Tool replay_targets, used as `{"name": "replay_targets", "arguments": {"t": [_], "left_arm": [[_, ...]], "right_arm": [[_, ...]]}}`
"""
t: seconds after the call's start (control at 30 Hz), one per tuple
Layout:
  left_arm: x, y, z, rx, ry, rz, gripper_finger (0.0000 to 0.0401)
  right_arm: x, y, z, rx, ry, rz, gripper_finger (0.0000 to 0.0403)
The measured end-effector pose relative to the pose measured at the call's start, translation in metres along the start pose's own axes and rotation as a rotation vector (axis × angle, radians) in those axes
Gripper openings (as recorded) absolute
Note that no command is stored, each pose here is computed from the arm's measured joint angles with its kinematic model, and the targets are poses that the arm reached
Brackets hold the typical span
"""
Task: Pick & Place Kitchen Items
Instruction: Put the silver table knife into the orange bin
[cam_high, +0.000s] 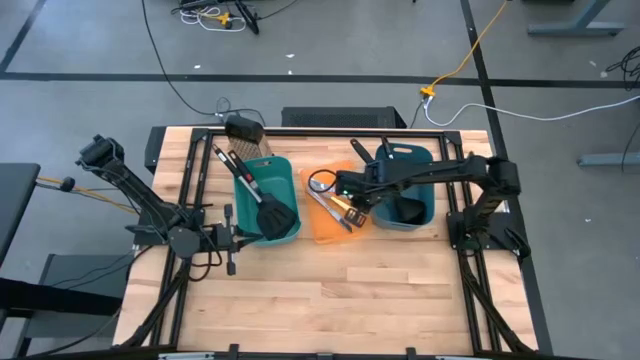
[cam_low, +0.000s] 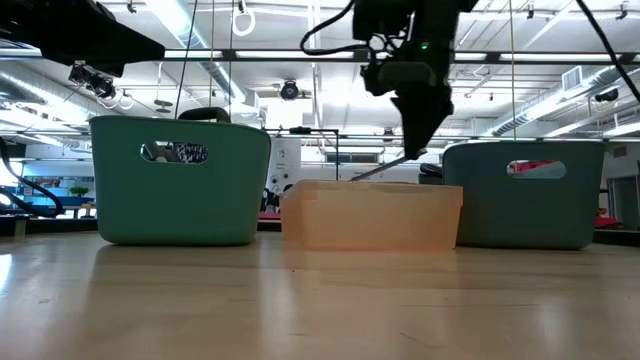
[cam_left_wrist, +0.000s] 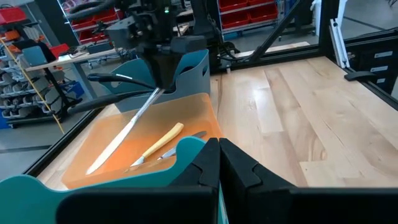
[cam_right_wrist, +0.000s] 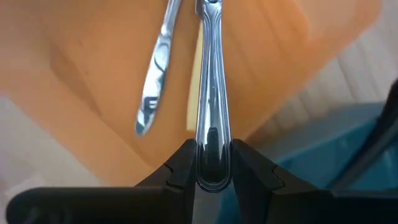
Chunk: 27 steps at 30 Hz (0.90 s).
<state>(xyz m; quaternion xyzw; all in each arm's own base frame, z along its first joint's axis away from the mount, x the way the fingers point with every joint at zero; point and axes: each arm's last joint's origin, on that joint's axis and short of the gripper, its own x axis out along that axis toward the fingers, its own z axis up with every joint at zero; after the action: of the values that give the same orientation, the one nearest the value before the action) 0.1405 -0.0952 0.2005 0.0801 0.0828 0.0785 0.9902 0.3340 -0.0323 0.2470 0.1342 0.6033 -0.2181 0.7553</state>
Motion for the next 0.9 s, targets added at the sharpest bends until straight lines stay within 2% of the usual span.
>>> {"name": "replay_targets", "arguments": {"t": [0.47, 0.9], "left_arm": [[0.000, -0.001, 0.000, 0.000, 0.000, -0.027, 0.0005], [0.000, -0.001, 0.001, -0.004, -0.004, -0.033, 0.0005]], "right_arm": [[0.035, 0.014, 0.020, 0.072, -0.026, 0.028, 0.0087], [0.090, 0.025, 0.023, 0.115, 0.062, -0.025, 0.0087]]}}
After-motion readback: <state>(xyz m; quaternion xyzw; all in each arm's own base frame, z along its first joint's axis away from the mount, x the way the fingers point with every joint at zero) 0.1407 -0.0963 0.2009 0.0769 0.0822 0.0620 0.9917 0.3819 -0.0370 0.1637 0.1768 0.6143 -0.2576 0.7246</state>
